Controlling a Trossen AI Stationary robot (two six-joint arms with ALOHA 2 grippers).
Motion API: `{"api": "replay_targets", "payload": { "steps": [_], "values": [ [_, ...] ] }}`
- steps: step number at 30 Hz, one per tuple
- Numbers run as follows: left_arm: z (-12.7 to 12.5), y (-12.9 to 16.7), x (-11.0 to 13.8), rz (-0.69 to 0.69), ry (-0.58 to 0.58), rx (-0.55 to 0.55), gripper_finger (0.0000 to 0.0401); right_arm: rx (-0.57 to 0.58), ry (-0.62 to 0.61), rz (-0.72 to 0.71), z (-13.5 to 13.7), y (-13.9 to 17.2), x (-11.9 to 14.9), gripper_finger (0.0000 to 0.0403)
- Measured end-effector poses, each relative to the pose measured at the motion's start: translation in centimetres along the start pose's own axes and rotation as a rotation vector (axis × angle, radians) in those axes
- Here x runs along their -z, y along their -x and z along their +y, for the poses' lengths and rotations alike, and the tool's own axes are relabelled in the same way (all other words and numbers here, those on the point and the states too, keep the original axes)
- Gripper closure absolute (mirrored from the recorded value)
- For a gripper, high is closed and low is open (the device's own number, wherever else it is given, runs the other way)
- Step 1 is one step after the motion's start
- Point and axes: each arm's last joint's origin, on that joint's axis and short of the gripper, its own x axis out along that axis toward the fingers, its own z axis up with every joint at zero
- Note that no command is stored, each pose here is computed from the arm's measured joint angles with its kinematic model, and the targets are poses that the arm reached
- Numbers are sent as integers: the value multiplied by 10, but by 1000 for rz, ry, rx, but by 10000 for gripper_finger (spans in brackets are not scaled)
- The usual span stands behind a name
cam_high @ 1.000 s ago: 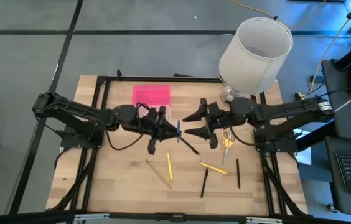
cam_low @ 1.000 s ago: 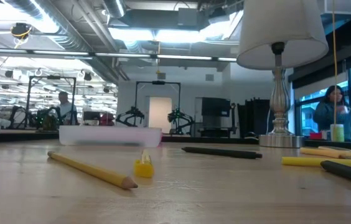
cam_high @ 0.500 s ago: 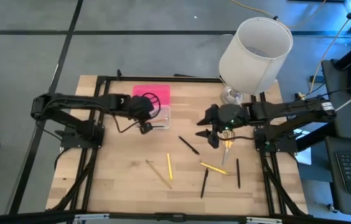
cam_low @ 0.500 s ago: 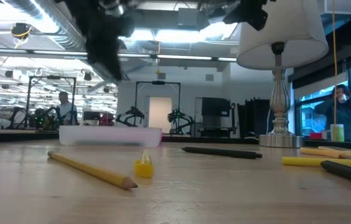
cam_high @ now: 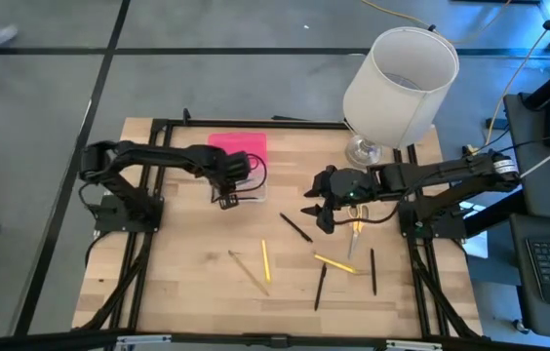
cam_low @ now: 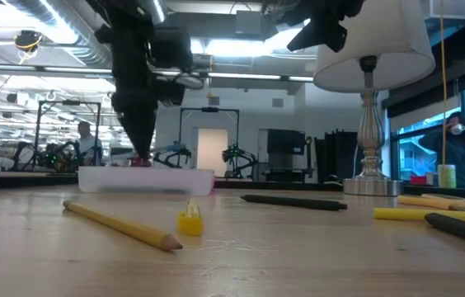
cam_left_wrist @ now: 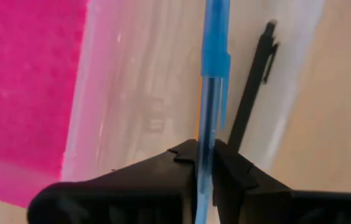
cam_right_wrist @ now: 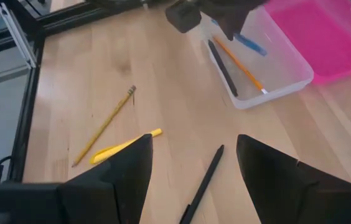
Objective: Pick & place school supplies into a supply box
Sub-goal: Put the blue pen into the pink supply box
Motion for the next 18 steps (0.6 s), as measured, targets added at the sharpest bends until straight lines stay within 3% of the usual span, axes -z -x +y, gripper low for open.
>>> {"api": "replay_targets", "payload": {
  "steps": [10, 18],
  "values": [
    [3, -31, -2, 112, -23, -12, 379, 0, 0, -1, 0, 0, 0, 168],
    [2, -37, -2, 134, -23, -10, 368, -49, 3, 18, 3, 0, 1, 168]
  ]
}}
